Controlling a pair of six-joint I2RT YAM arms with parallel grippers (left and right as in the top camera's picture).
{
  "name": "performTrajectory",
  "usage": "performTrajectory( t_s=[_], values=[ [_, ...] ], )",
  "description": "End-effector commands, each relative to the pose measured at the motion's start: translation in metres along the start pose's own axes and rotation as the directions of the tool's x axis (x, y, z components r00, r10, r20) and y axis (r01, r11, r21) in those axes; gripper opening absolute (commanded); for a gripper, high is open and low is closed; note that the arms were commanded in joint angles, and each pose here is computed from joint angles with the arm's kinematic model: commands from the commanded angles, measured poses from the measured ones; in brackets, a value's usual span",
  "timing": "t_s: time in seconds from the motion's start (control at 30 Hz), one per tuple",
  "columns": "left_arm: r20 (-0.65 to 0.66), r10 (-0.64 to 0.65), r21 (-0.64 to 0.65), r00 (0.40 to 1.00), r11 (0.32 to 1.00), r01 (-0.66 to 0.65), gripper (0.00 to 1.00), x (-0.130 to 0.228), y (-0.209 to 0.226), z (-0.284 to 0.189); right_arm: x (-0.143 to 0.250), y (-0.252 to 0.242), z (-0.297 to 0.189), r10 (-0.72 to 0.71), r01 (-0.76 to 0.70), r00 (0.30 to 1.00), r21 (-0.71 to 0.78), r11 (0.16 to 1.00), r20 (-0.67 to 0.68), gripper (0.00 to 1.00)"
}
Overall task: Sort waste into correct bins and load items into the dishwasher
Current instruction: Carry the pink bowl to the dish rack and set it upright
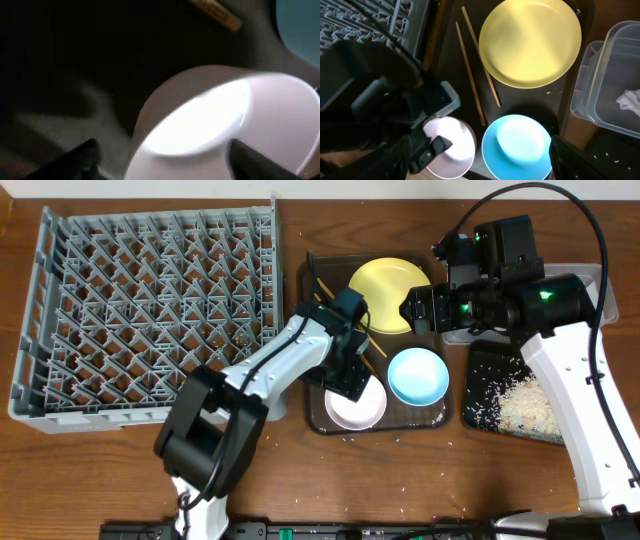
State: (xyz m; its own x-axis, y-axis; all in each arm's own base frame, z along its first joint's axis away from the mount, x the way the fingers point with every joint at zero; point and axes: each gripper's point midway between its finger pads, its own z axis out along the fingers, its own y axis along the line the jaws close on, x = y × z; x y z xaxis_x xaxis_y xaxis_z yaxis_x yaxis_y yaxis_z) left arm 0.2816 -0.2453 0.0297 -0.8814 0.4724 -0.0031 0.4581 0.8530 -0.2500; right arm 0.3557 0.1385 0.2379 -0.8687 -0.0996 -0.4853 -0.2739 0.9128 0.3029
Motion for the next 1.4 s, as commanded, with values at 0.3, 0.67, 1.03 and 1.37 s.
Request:
performTrajectory(
  t_s=[0.3,0.67,1.03,1.37],
  values=[
    [0.059,-0.042,0.158,0.997,0.987,0.032,0.07,-0.006,-0.017,-0.033,-0.046,-0.088,-0.109,0.231,-0.288,0.899,0.105,0.952,0.372,0.99],
    [0.417,-0.276,0.025,0.866,0.956,0.293,0.07,-0.004,0.093,-0.167,0.013,-0.252,-0.104,0.523,-0.649,0.758,0.364,0.668,0.391,0.99],
    [0.753,-0.3,-0.423,0.585,0.461,0.78,0.07,0.028,0.248,-0.268,0.019,-0.264,-0.069,0.579,-0.654,0.756,0.352,0.669,0.305,0.99],
    [0.813,-0.087,-0.569,0.576,0.1,0.817,0.07,0.041,0.24,-0.311,0.019,-0.264,-0.069,0.578,-0.654,0.756,0.352,0.669,0.305,0.99]
  ],
)
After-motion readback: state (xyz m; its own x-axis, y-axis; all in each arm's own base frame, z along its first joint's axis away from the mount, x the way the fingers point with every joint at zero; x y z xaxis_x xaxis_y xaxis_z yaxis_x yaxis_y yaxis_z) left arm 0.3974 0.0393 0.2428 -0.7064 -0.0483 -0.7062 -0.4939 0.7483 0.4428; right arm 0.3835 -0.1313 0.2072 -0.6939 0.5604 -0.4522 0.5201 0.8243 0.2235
